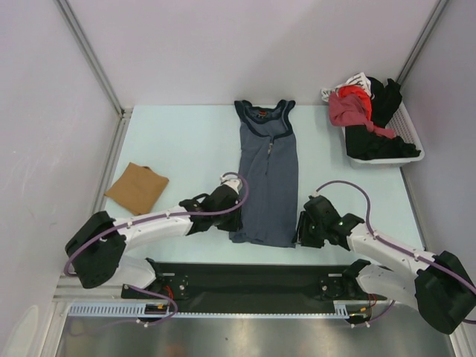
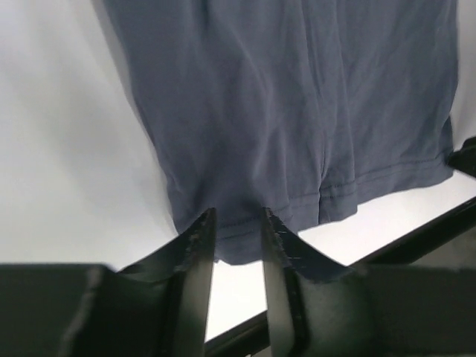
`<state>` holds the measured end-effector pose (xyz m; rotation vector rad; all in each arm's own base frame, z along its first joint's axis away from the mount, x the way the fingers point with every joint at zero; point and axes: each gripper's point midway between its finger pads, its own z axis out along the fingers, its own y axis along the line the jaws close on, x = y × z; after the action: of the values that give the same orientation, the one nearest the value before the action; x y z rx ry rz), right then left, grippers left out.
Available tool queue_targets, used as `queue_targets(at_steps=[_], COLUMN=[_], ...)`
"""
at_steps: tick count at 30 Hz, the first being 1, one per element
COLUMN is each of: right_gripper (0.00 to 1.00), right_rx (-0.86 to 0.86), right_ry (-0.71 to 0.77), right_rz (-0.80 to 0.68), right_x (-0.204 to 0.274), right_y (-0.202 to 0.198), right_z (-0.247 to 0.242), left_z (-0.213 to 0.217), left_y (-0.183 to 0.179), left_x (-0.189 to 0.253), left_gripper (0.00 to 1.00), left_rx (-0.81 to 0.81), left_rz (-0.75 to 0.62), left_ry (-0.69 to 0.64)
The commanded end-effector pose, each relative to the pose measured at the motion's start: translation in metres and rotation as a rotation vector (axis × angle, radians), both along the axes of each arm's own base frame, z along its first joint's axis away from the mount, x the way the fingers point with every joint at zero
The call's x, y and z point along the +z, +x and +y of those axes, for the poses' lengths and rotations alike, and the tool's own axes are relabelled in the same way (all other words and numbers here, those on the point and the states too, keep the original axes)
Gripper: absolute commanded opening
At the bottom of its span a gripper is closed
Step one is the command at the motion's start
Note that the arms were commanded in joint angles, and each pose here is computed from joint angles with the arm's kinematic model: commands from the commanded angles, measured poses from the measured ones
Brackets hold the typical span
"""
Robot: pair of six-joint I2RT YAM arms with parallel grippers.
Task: Fold and stack the tank tops
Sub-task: Fold the tank top
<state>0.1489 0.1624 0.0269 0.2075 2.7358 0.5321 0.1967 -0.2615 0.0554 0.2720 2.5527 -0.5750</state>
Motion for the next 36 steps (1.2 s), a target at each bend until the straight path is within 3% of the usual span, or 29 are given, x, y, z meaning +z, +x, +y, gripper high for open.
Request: queue_targets(at_steps=[1,5,12,14,18,19,20,23,28,36], right_gripper=[0.41,0.41,0.38,0.36,0.25,0.21,0.11,0.00,0.00,0.00], right_rx=[-0.022,-0.020,-0.024,-0.018,-0.010,-0.011,-0.011,-0.026,-0.051,-0.083], right_ry=[-0.013,-0.040,-0.067,-0.063,-0.066,-0.070,-0.076,-0.127,-0.125,-0.132], right_rz=[-0.007,0.001,-0.004,0.002,0.006,0.007,0.009,0.008,0.001,-0.006], right_x=[-0.005,-0.009,-0.012,-0.013,-0.013,-0.014,-0.014,-0.011,-0.003,0.002], right_y=[0.004,0.002,0.004,0.004,0.003,0.003,0.002,0.002,-0.001,-0.003], right_z=[0.000,-0.002,-0.004,-0.002,-0.001,-0.002,-0.003,-0.012,-0.018,-0.023], left_z=[-0.003,0.027,0.053,0.053,0.053,0.055,0.055,0.061,0.055,0.016], left_y=[0.001,-0.016,-0.034,-0.033,-0.033,-0.035,-0.035,-0.038,-0.041,-0.042], left_x=[0.003,-0.027,-0.042,-0.039,-0.024,-0.022,-0.015,-0.010,-0.008,-0.013], left_gripper=[0.33,0.25,0.27,0.32,0.56,0.58,0.61,0.65,0.69,0.79], left_rx=[-0.036,-0.018,-0.022,0.002,0.027,0.031,0.035,0.049,0.042,0.038], left_rz=[-0.054,0.010,0.018,0.016,-0.008,-0.010,-0.024,-0.028,-0.002,0.083], left_ry=[0.085,0.216,0.306,0.300,0.247,0.234,0.211,0.198,0.139,-0.060])
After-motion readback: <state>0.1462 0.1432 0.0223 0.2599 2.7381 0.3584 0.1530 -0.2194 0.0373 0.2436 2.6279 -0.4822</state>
